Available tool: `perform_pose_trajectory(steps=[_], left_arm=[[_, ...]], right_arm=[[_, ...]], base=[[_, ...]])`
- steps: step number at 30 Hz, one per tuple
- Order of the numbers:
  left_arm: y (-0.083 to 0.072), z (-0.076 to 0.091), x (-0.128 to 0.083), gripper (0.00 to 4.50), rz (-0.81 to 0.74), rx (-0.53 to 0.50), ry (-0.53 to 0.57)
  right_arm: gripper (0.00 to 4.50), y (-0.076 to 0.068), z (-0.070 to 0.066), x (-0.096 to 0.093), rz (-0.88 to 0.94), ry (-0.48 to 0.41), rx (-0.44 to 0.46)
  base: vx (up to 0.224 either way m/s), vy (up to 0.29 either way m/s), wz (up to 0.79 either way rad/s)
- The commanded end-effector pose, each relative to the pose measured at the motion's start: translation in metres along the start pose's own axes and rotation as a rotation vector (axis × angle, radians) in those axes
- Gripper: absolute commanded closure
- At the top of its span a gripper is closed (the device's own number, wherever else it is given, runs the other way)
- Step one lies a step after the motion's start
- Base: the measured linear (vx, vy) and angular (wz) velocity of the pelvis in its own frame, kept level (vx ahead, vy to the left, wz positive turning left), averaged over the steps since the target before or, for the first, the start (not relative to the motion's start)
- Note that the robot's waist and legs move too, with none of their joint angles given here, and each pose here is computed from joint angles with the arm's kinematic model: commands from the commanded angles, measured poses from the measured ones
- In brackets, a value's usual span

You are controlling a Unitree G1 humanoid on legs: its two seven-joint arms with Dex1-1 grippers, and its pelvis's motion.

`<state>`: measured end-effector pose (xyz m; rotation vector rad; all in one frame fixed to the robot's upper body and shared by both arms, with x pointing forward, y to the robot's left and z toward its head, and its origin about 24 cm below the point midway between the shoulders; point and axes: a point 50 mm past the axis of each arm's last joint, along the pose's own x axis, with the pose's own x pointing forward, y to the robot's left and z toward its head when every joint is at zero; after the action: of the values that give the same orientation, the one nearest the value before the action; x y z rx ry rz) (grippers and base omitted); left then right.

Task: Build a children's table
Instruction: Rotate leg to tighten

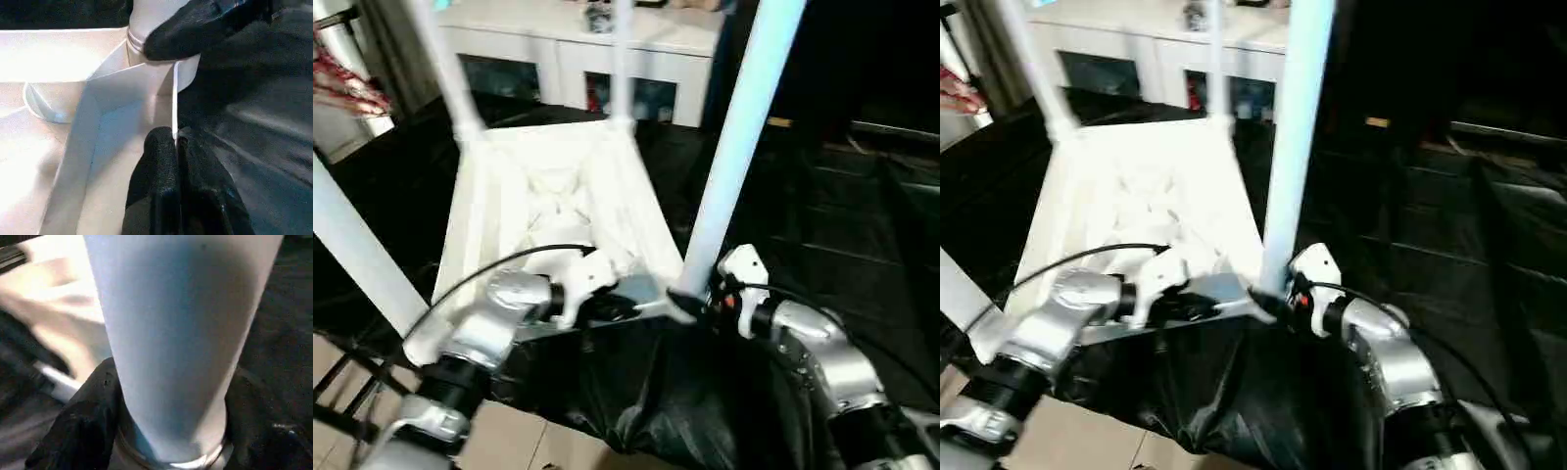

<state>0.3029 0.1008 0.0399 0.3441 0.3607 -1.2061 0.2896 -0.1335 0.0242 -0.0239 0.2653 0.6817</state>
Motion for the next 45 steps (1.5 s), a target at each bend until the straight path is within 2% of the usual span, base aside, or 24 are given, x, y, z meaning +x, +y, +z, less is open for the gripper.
perform_pose_trajectory(steps=[1,7,8,10,15,19,32,35,39,40,45], left_arm=[[-0.007,0.03,0.022,4.5,0.018,0.04,-0.113],[-0.014,0.034,0.034,4.5,0.036,0.035,-0.118],[-0.016,0.035,0.034,4.5,0.024,0.031,-0.124],[-0.017,0.034,0.032,4.5,0.007,0.035,-0.122],[-0.016,0.03,0.023,4.5,-0.039,0.053,-0.124],[-0.016,0.022,0.01,4.5,-0.117,0.078,-0.104],[-0.015,0.009,-0.015,4.5,-0.291,0.096,-0.015],[-0.015,0.008,-0.017,4.5,-0.314,0.097,-0.004],[-0.014,0.007,-0.019,4.5,-0.33,0.101,0.007],[-0.014,0.007,-0.019,4.5,-0.332,0.1,0.008],[-0.014,0.007,-0.018,4.5,-0.309,0.099,0.005]], right_arm=[[1.86,0.035,-0.012,0.019,0.052,0.025,0.044],[1.86,0.049,-0.01,0.032,0.018,0.007,0.033],[1.51,0.051,-0.008,0.032,0.043,-0.007,0.059],[1.16,0.051,-0.006,0.03,0.062,-0.016,0.076],[0.8,0.041,-0.005,0.022,0.096,0.002,0.015],[0.8,0.027,-0.005,0.007,0.234,0.051,-0.053],[0.8,0.007,-0.003,-0.026,0.533,0.186,-0.152],[0.8,0.004,-0.002,-0.026,0.54,0.192,-0.155],[1.14,0.004,-0.001,-0.025,0.548,0.189,-0.153],[1.33,0.005,-0.001,-0.025,0.552,0.185,-0.149],[1.61,0.011,-0.004,-0.027,0.571,0.18,-0.127]], base=[[0.0,0.0,0.0],[0.0,0.0,0.0],[0.0,0.0,0.0],[0.0,0.0,0.0],[0.0,0.0,0.0],[0.0,0.0,0.0],[0.0,0.0,0.0],[0.0,0.0,0.0],[0.0,0.0,0.0],[0.0,0.0,0.0],[0.0,0.0,0.0]])
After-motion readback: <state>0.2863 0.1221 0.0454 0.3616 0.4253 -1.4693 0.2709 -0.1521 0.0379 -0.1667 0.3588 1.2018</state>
